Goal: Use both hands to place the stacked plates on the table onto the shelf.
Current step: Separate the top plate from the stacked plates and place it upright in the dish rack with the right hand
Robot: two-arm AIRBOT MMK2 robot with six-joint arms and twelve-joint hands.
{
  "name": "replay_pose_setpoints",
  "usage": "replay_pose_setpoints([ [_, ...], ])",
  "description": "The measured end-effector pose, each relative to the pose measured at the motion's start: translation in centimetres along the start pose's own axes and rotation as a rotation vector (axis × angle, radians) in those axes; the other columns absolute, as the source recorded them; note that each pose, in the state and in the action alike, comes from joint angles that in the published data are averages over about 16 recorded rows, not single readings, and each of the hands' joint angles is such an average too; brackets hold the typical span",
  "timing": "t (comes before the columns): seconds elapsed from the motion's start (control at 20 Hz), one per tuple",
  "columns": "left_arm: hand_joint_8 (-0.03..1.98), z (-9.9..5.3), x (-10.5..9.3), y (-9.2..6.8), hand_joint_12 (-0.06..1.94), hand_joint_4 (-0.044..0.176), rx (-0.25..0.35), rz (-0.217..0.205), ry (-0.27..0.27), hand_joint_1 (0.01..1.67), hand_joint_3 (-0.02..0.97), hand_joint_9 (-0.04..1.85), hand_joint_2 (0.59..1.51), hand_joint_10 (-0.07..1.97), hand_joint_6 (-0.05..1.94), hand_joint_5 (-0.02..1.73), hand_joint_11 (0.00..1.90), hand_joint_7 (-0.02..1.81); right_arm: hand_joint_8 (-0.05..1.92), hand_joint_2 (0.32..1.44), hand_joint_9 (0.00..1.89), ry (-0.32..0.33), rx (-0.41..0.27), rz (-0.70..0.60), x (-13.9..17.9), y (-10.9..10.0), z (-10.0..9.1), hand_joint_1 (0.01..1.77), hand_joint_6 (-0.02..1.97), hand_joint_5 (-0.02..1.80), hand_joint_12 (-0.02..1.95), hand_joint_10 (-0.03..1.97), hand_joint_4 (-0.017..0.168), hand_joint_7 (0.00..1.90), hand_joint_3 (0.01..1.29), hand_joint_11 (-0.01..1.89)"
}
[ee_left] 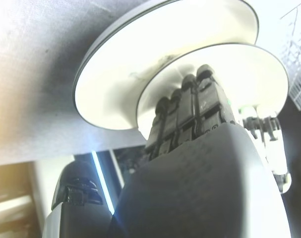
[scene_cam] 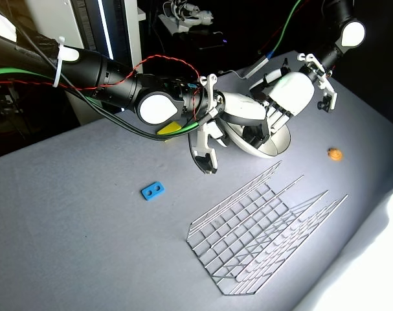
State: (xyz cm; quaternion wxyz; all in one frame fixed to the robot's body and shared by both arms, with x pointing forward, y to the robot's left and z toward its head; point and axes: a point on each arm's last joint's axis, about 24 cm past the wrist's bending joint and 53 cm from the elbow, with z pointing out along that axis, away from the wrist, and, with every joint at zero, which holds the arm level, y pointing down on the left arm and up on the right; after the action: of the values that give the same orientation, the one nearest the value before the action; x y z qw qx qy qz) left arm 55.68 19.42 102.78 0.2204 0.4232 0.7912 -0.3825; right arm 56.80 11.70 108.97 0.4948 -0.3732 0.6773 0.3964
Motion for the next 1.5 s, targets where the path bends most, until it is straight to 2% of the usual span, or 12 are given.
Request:
replay_pose_setpoints([
  [0.25, 0.0, -1.7, -2.5, 0.3, 0.01, -0.002, -0.025, -0.012, -0.073, 0.01, 0.019, 0.02, 1.132, 0.0, 0.01, 0.03, 0.01, 0.01, 0.83, 0.96, 0.96, -0.019, -0.006, 0.004, -0.9, 0.3, 0.2, 1.19, 0.81, 0.79, 1.24, 1.14, -0.006, 0.89, 0.01, 0.84],
  [0.45, 0.0, -3.6, -4.3, 0.6, 0.01, -0.001, -0.054, -0.015, -0.127, 0.01, 0.019, 0.02, 1.134, 0.0, 0.02, 0.03, 0.01, 0.01, 0.89, 0.97, 0.98, -0.037, -0.013, 0.012, -2.1, 0.7, 0.3, 1.23, 0.89, 0.81, 1.21, 1.12, -0.003, 0.92, 0.01, 0.85],
  [0.7, 0.0, -6.9, -6.1, 1.4, 0.01, 0.001, -0.113, -0.021, -0.192, 0.02, 0.018, 0.02, 1.137, 0.0, 0.01, 0.04, 0.01, 0.02, 0.96, 0.98, 1.0, -0.064, -0.023, 0.035, -4.0, 1.5, 0.2, 1.28, 0.97, 0.83, 1.19, 1.11, 0.0, 0.95, 0.01, 0.86],
  [0.9, 0.0, -9.2, -6.6, 2.1, 0.01, 0.001, -0.161, -0.032, -0.218, 0.01, 0.018, 0.02, 1.138, 0.0, 0.01, 0.04, 0.01, 0.02, 0.98, 0.98, 1.01, -0.083, -0.029, 0.059, -5.5, 2.2, -0.3, 1.31, 0.99, 0.85, 1.18, 1.09, 0.0, 0.98, 0.01, 0.86],
  [1.2, 0.0, -11.8, -6.9, 3.3, 0.01, 0.002, -0.221, -0.059, -0.243, 0.01, 0.018, 0.02, 1.139, 0.0, 0.01, 0.04, 0.01, 0.01, 0.97, 0.99, 1.01, -0.107, -0.037, 0.093, -7.7, 3.1, -1.7, 1.33, 1.01, 0.86, 1.19, 1.08, 0.002, 0.99, 0.01, 0.86],
  [1.5, 0.0, -13.2, -7.1, 4.0, 0.01, 0.003, -0.257, -0.085, -0.261, 0.01, 0.019, 0.02, 1.14, 0.0, 0.01, 0.04, 0.01, 0.01, 0.94, 1.0, 1.01, -0.13, -0.029, 0.125, -10.1, 3.1, -4.0, 1.33, 0.99, 0.87, 1.2, 1.07, 0.002, 1.0, 0.01, 0.85],
])
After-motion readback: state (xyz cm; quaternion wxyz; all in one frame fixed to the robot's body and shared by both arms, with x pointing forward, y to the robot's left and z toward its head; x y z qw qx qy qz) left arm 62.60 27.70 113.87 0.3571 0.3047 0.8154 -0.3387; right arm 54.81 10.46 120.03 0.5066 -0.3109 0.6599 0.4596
